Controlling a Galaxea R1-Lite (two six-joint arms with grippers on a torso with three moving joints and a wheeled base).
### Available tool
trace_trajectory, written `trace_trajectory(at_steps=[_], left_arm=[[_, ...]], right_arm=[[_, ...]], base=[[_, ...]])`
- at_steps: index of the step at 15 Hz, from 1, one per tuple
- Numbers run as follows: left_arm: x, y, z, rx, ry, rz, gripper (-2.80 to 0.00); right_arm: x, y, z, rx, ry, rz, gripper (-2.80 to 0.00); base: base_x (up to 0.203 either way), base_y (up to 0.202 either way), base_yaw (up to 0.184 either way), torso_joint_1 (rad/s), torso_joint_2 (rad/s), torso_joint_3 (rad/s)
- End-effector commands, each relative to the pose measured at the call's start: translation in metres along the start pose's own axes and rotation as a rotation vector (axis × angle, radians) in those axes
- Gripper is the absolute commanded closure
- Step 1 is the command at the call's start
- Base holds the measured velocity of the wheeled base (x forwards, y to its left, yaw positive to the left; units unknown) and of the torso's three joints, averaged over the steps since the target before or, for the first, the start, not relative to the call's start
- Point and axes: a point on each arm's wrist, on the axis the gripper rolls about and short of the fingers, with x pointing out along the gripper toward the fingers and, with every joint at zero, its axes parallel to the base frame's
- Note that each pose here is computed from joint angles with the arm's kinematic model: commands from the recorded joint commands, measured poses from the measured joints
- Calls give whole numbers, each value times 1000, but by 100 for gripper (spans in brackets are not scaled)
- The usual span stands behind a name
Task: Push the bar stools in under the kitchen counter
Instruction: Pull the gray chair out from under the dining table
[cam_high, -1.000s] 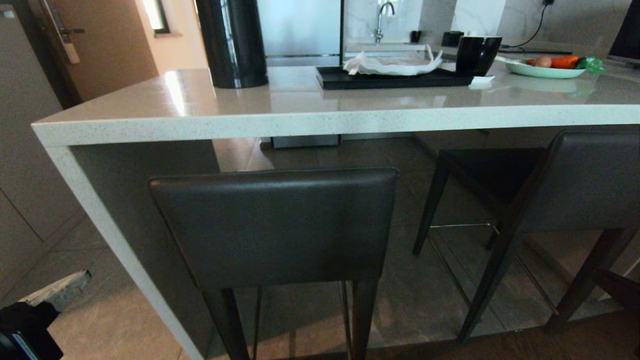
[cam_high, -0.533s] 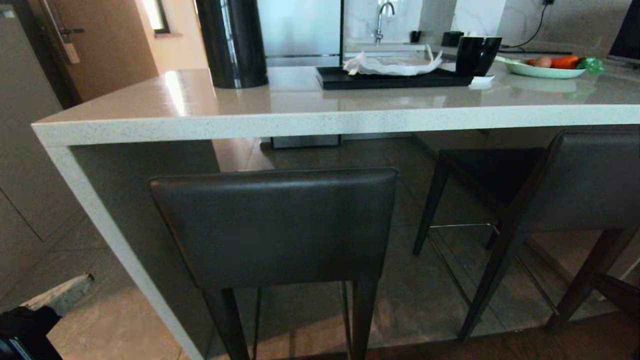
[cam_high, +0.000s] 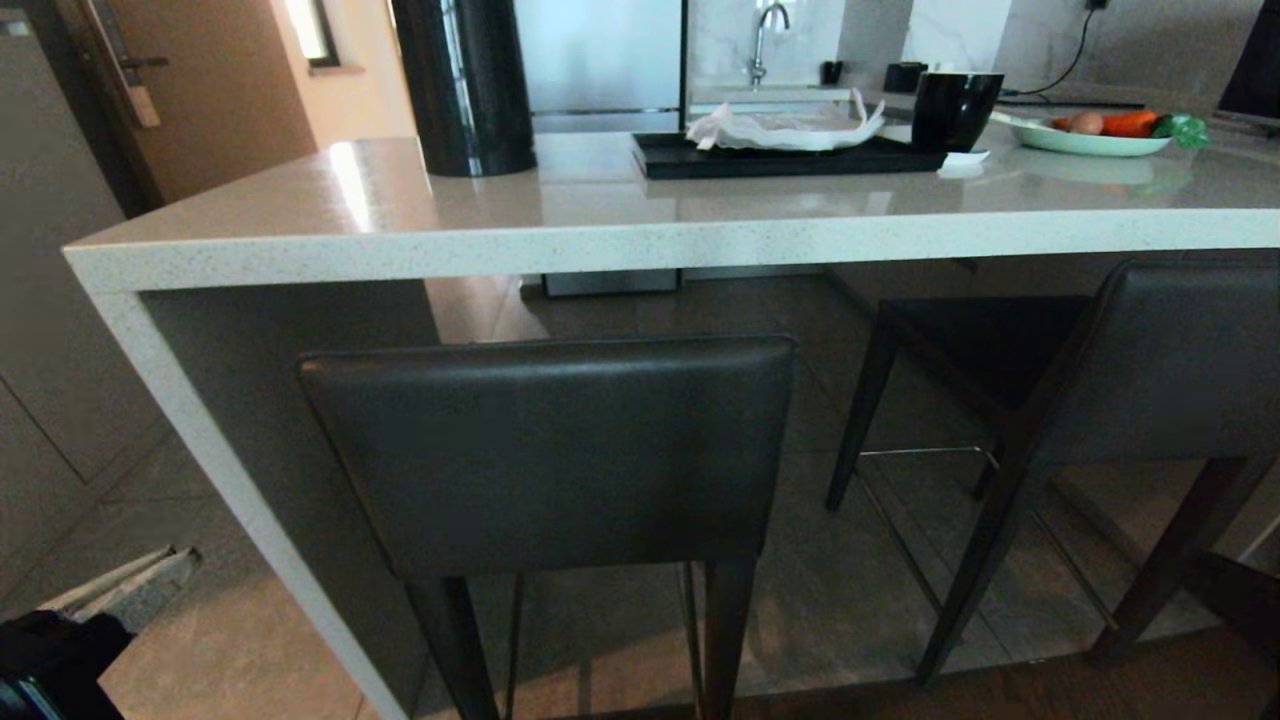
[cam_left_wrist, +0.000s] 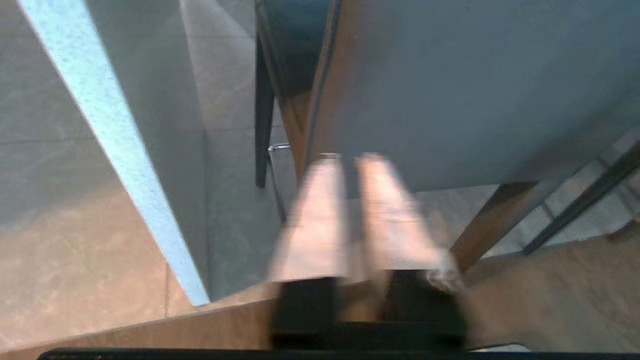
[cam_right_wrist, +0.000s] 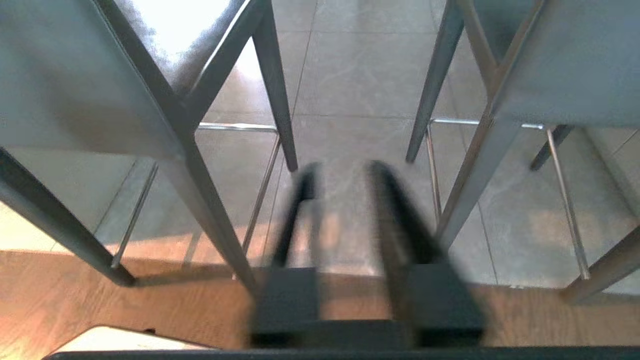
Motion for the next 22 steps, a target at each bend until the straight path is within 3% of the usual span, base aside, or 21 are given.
trace_trajectory(at_steps=[1, 7, 13, 15, 18, 22], left_arm=[[0, -2, 3, 0, -12, -21, -280], [1, -2, 2, -13, 1, -18, -280], [15, 1, -3, -26, 71, -19, -280], [23, 0, -1, -33, 72, -109, -280], [42, 5, -8, -41, 74, -180, -280], [49, 23, -13, -45, 24, -264, -280]], right_arm=[[0, 0, 4, 1, -19, -3, -280], [1, 0, 2, 27, -6, -3, -280], [17, -2, 3, 34, 45, 5, -280], [35, -3, 3, 36, 64, 48, -280], [69, -4, 3, 29, 28, 126, -280], [83, 2, 1, 21, -5, 374, -280]], base=[[0, 0, 0, 0, 0, 0], [0, 0, 0, 0, 0, 0], [0, 0, 0, 0, 0, 0], [0, 0, 0, 0, 0, 0], [0, 0, 0, 0, 0, 0], [0, 0, 0, 0, 0, 0]])
